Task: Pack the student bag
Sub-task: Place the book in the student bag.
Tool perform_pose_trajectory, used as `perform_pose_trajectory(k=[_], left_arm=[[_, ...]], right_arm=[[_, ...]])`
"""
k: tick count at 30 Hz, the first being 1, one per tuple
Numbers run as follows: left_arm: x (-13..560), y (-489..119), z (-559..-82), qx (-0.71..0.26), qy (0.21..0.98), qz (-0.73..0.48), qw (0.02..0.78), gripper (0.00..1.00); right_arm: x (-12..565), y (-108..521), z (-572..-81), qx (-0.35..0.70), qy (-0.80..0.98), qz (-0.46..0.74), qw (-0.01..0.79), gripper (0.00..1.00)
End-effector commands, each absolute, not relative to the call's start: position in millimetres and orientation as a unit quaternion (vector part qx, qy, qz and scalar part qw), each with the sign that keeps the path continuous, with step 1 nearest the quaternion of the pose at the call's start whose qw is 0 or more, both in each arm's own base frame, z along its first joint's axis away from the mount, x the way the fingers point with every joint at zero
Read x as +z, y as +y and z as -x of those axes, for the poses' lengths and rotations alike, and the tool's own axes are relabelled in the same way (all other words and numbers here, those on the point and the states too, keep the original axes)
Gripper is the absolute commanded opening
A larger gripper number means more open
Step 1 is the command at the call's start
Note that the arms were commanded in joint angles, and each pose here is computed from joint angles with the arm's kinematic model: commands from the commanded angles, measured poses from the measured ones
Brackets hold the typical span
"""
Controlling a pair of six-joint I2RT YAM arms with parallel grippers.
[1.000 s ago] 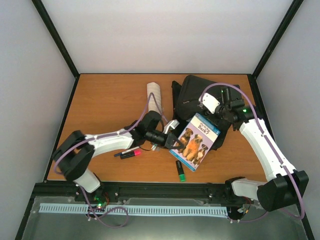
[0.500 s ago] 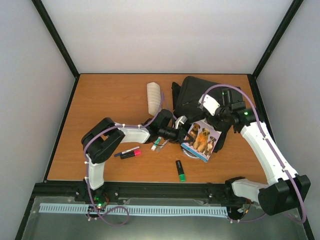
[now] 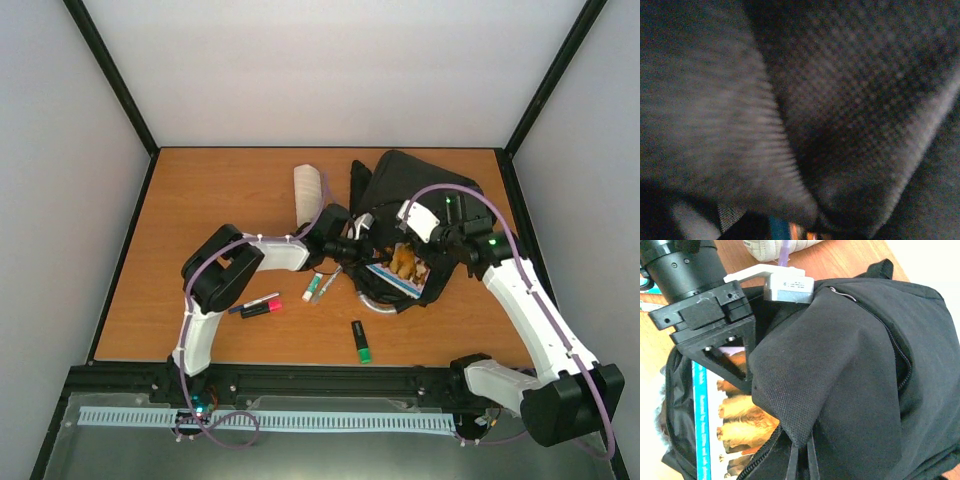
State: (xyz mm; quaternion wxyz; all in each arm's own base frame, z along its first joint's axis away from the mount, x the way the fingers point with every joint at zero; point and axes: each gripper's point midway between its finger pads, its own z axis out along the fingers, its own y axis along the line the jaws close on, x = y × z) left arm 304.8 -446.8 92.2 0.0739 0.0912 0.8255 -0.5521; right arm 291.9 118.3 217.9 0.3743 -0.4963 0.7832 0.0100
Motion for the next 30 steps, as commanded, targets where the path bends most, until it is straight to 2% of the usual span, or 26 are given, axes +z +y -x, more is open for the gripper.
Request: perform_pose_trajectory(k=[1, 2, 11, 15, 20, 21, 24, 28, 30], left_arm=[[88.4, -437.8, -341.2, -0.502, 0.855, -0.053, 0.119, 0.28], [89.7, -434.8, -342.3, -0.495, 0.859, -0.049, 0.123, 0.38], [130.9, -397.7, -336.3, -0.420, 0.886, -0.031, 0.195, 0.66], [148.2, -380.6, -323.8, -0.383, 0.896, -0.024, 0.225, 0.71], [148.3, -361.5, -289.3, -0.352, 0.904, 0.003, 0.244, 0.71], [146.0, -361.3, -280.1, -0.357, 0.903, 0.008, 0.240, 0.69], [134.2, -366.8, -252.4, -0.357, 0.905, 0.005, 0.233, 0.54], [109.8, -377.8, -230.9, -0.337, 0.915, -0.014, 0.223, 0.15], [99.1, -384.3, -228.7, -0.337, 0.916, -0.015, 0.217, 0.03]], right_arm=[[235.3, 134.8, -287.5, 0.038, 0.750, 0.510, 0.419, 0.03], [233.2, 134.0, -288.6, 0.036, 0.753, 0.507, 0.419, 0.03], [228.0, 128.7, -299.7, 0.031, 0.777, 0.461, 0.427, 0.03], [227.8, 128.4, -302.2, 0.036, 0.783, 0.444, 0.434, 0.03], [232.6, 124.9, -304.7, 0.036, 0.791, 0.410, 0.453, 0.03], [232.1, 124.5, -304.5, 0.036, 0.791, 0.404, 0.458, 0.03], [231.4, 124.1, -304.4, 0.042, 0.793, 0.387, 0.468, 0.03], [228.2, 125.4, -302.1, 0.051, 0.792, 0.381, 0.475, 0.03], [228.0, 124.8, -301.6, 0.050, 0.791, 0.378, 0.480, 0.03]])
